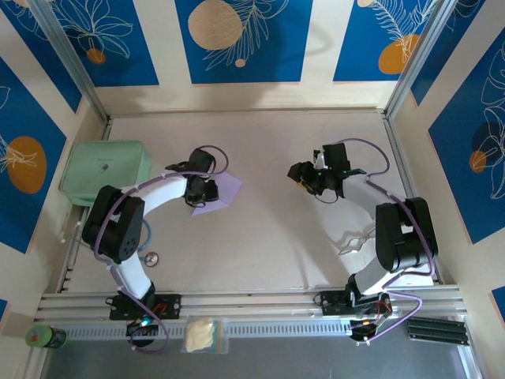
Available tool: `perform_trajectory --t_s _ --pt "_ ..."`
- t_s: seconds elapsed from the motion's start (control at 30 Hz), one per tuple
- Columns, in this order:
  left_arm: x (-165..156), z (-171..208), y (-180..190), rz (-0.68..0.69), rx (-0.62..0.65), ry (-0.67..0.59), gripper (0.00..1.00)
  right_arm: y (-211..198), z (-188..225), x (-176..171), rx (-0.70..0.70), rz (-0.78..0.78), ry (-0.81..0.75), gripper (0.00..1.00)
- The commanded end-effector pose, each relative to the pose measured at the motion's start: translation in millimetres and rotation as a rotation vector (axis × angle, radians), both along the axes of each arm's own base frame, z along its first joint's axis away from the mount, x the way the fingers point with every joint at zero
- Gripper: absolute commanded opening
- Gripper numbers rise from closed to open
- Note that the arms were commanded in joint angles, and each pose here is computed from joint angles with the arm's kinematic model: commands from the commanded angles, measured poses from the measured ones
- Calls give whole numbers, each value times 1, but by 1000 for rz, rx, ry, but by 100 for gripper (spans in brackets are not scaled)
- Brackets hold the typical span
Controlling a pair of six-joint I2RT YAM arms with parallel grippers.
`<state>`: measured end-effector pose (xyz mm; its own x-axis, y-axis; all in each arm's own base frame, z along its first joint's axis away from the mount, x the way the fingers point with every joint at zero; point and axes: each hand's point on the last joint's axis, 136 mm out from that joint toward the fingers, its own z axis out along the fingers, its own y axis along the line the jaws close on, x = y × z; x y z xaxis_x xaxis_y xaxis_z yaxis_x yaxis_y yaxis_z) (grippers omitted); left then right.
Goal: Fold a paper plane with a square sheet of paper (pick it up from the middle)
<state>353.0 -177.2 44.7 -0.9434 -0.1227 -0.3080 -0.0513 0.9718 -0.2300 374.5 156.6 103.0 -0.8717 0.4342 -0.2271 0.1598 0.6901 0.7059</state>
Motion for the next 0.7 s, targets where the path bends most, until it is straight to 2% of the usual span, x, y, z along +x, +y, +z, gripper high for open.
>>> perform_trajectory --t_s 0.0,0.13,0.27,0.53,0.67 --pt "10 -10 -6 -6 -34 7 27 6 -2 -3 21 17 24 52" --pt "9 -27 -3 -11 -8 45 23 7 -4 -3 20 19 29 52" --pt "0 -30 -17 -25 -83 69 22 7 -6 -4 16 22 35 52" --pt "-25 -26 -70 -45 -219 128 24 19 -14 -7 22 46 65 51" --pt "-28 -10 -96 -62 -287 125 24 28 -18 -11 35 59 86 51"
